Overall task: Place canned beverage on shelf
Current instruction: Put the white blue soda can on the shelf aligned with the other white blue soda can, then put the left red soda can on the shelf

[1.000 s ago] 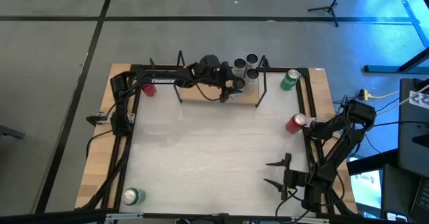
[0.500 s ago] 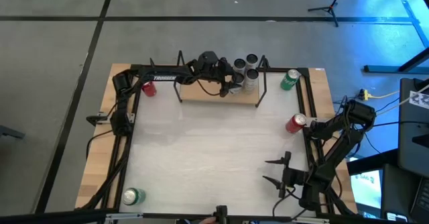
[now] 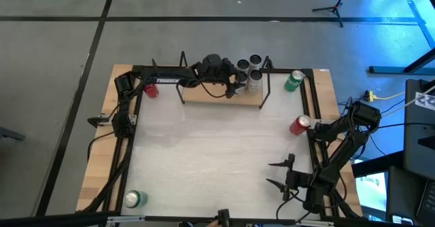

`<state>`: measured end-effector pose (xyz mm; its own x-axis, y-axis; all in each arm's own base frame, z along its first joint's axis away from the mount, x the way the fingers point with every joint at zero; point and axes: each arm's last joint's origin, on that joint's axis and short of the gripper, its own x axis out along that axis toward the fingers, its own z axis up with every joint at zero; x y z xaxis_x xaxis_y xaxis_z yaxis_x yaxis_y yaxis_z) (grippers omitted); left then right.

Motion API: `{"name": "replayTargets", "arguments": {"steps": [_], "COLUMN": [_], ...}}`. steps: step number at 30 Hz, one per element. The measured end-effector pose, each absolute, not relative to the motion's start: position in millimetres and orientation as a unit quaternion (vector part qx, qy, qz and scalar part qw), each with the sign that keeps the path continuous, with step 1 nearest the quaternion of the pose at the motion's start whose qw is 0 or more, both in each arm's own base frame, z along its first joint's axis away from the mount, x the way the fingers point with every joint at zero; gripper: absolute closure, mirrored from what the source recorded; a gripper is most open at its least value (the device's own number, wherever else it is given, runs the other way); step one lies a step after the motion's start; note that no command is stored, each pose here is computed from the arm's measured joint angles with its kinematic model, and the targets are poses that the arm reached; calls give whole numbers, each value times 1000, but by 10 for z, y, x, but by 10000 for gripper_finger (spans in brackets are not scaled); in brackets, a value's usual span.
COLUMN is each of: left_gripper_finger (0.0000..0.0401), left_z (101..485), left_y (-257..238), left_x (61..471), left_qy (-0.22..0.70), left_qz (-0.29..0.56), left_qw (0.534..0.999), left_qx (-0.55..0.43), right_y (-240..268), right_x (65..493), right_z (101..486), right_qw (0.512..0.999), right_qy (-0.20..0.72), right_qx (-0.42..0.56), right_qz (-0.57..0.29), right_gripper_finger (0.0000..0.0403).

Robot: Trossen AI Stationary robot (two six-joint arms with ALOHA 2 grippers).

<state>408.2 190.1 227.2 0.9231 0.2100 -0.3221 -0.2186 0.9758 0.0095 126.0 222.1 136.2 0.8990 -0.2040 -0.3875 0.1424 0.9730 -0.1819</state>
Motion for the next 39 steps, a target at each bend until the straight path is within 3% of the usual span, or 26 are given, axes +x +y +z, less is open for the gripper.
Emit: {"name": "replayTargets", "arguments": {"steps": [11, 24, 39], "left_gripper_finger": [112, 39, 35], "left_z": [2272, 2301, 3147], "left_y": [1879, 1874, 1613], "left_x": [4092, 4081, 3789], "left_qy": [162, 161, 104], "left_qz": [104, 102, 129], "left_qw": [981, 981, 986], "left_qx": [-14, -11, -17], "right_y": [2222, 2223, 2234], "right_x": [1260, 1261, 1266], "right_z": [1363, 1363, 1370], "right_qw": [972, 972, 973], "right_qy": [206, 206, 203], "right_qx": [-74, -73, -66], "right_qz": [-89, -89, -88], "right_gripper_finger": [117, 117, 117]}}
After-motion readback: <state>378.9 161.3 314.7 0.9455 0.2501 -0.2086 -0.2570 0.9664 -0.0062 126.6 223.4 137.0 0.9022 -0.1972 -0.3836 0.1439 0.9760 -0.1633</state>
